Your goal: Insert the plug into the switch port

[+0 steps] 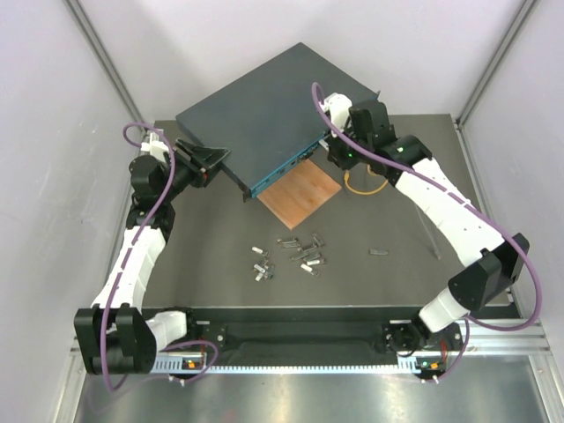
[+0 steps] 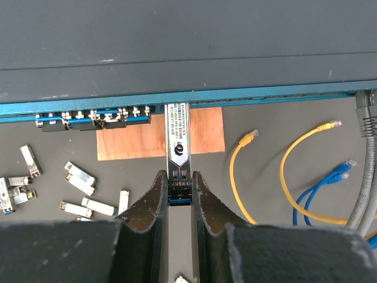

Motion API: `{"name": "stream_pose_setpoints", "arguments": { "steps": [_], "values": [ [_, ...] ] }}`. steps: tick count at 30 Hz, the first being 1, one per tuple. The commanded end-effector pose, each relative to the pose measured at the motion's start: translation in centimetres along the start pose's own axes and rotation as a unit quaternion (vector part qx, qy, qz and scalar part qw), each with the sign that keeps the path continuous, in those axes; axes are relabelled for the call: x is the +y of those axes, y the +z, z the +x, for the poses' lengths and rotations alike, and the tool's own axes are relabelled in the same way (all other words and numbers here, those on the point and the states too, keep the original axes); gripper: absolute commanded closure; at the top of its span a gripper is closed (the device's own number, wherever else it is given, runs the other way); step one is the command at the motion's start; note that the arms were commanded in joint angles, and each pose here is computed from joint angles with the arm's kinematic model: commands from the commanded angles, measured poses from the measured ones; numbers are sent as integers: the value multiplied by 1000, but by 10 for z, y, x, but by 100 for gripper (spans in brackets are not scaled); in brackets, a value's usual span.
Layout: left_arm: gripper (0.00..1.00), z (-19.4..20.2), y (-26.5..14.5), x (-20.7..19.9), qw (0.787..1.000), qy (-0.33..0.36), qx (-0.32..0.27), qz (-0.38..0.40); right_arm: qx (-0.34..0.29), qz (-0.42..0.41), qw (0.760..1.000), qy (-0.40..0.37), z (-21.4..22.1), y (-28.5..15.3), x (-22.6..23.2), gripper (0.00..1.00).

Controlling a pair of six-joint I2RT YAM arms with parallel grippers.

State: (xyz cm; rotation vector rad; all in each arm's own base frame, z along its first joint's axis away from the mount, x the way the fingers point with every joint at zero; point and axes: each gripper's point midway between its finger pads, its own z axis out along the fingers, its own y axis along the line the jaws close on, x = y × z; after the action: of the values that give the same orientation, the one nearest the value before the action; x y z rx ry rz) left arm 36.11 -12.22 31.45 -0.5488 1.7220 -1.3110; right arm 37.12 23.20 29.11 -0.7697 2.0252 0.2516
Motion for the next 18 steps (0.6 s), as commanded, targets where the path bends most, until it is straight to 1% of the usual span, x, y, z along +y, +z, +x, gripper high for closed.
{"name": "stream_pose_setpoints", "arguments": {
  "steps": [1, 8, 13, 14, 18],
  "values": [
    [100, -1, 1, -11, 999, 39, -10, 28, -34, 13, 999, 4, -27, -2, -1, 100],
    [100, 0, 0, -13, 999, 42, -8, 30, -34, 16, 999, 5, -30, 2, -3, 100],
    [100, 0, 0, -11, 999, 42, -8, 29, -47, 8, 999, 4, -39, -4, -1, 100],
    [100, 0, 0, -10, 999, 42, -8, 28, -53, -13, 998, 3, -42, -6, 7, 100],
    [100, 0, 0, -10, 999, 42, -9, 28, -65, -31, 997, 1, -49, -11, 13, 100]
  ]
}}
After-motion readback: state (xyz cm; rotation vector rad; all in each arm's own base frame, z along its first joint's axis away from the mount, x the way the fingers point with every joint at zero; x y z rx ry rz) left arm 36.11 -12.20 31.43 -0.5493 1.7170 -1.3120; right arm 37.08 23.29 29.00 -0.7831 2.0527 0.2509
